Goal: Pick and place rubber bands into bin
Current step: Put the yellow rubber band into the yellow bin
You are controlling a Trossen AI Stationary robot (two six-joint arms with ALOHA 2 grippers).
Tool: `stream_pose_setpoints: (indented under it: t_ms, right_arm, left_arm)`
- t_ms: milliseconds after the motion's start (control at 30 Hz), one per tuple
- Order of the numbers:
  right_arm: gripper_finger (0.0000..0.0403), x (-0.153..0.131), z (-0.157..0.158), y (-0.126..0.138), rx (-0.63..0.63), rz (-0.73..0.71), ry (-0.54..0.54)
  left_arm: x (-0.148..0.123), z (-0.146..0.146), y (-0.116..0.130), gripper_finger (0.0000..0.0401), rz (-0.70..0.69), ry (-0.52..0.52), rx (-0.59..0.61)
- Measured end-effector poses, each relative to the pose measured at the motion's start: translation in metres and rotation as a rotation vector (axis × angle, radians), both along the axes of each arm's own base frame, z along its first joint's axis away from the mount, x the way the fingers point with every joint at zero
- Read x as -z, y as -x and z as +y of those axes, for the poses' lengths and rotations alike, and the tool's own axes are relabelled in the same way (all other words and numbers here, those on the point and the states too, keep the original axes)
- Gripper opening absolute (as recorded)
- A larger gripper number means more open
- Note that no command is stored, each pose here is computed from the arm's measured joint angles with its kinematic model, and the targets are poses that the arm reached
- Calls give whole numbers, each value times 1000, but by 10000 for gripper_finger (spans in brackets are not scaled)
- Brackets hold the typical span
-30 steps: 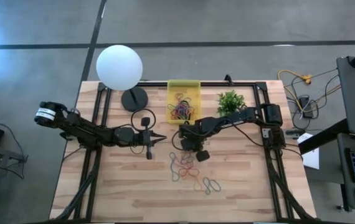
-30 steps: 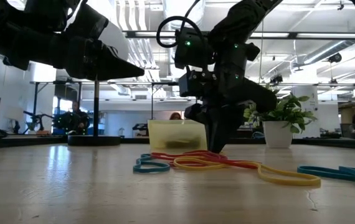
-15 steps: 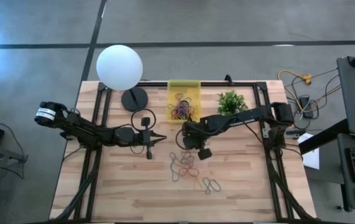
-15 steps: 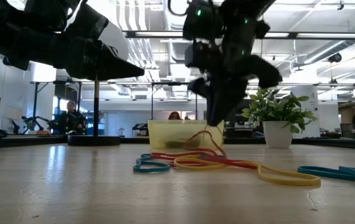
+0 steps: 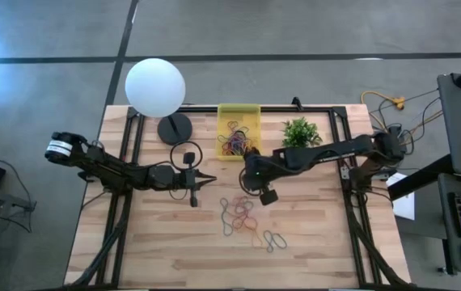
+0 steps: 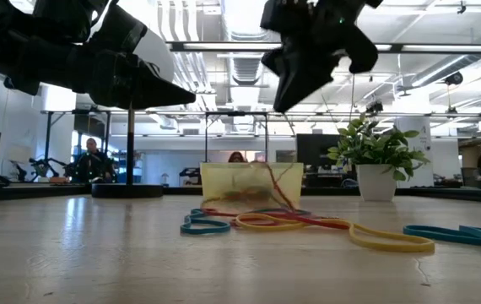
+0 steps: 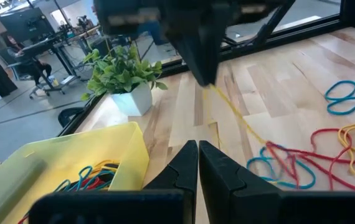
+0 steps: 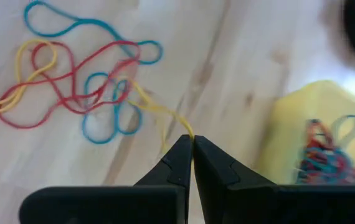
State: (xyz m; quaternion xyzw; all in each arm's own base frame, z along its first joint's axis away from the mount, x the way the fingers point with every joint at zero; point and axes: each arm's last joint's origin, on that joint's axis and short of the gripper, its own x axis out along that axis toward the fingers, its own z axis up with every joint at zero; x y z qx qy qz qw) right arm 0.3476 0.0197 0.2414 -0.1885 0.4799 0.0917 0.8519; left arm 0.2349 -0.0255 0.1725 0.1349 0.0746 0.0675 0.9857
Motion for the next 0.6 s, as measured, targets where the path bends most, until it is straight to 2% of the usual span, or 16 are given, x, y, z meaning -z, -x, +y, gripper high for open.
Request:
stream_pose_setpoints:
  t_ms: [333, 600]
  right_arm:
    - [8, -41, 4, 16, 27, -151, 124]
    - [8, -53, -7, 14, 56, -199, 244]
  left_arm:
    - [0, 0, 0, 0, 0, 1, 0]
    - [0, 0, 0, 0, -1, 2, 0]
